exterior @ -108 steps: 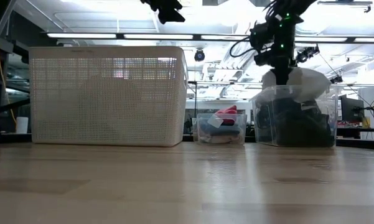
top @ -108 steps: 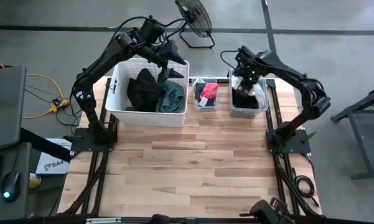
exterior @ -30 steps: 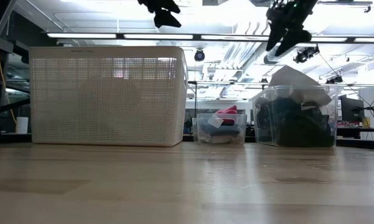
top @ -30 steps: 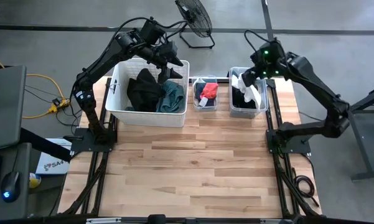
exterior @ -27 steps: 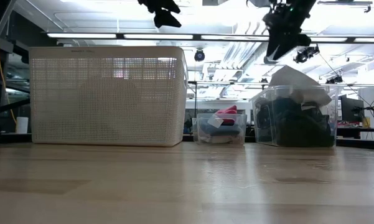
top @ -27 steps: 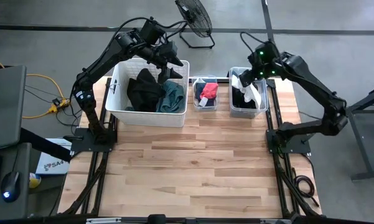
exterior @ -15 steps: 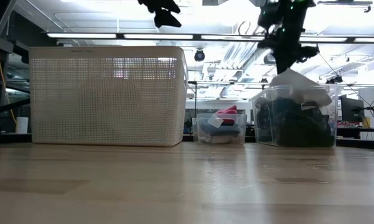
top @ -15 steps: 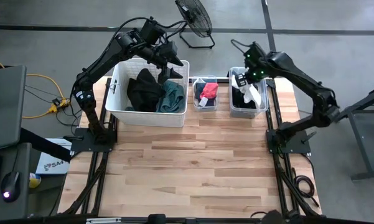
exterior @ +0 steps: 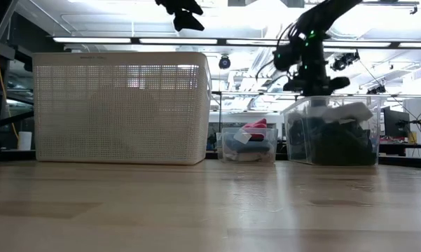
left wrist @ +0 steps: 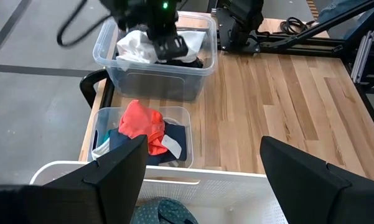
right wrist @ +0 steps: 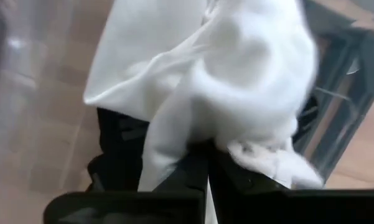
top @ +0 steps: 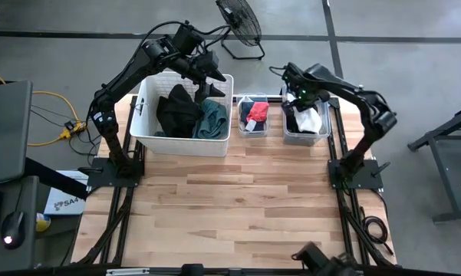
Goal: Pick & Place Cloths
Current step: Put the white boxer short into the right transparent bin, then return to Home Position
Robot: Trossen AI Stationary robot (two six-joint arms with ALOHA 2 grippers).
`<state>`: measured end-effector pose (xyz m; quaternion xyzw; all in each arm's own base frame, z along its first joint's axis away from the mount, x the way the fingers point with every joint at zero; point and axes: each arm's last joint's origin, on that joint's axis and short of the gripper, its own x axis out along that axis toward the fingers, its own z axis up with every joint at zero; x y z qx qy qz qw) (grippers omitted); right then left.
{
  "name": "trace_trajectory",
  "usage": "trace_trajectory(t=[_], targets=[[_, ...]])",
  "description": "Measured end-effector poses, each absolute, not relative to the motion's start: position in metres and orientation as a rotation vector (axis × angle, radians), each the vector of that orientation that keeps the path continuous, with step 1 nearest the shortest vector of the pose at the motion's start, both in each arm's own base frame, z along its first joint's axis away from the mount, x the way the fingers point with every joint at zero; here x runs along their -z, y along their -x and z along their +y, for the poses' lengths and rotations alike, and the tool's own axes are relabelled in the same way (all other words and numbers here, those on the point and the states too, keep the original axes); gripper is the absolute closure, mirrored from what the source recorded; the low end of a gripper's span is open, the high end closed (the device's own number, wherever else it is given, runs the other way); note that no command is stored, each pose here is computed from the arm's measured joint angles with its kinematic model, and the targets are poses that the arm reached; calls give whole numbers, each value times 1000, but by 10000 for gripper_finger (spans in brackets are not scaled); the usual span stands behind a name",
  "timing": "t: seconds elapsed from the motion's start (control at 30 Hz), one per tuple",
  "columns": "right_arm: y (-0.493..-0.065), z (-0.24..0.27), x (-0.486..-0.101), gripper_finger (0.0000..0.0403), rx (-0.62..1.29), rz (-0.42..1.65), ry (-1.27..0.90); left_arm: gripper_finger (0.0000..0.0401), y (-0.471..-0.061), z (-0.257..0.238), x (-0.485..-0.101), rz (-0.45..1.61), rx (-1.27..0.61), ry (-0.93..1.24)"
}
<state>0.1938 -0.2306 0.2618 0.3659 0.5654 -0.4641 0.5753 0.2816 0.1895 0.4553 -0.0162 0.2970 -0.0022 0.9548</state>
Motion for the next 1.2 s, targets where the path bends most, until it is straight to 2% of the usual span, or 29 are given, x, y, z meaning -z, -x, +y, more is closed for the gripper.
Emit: trace_trajectory(t=[0.2,0.47,0.87,1.1,1.2], targets=[[-197,-240,-236,400,1049,1467,-874,96,-282,189,-455,603,4,33],[-195,-241,-235,399,1011,1502,-845,96,-281,189,-455,605,0,52],[-171,-217,-293,399,1114,1326,-690,96,-281,190,-455,609,-24,64],[-152,-193,-324,399,1117,1222,-666,96,-281,190,-456,608,-37,83],[-141,-178,-342,399,1048,1152,-627,96,-281,189,-455,613,-46,148]])
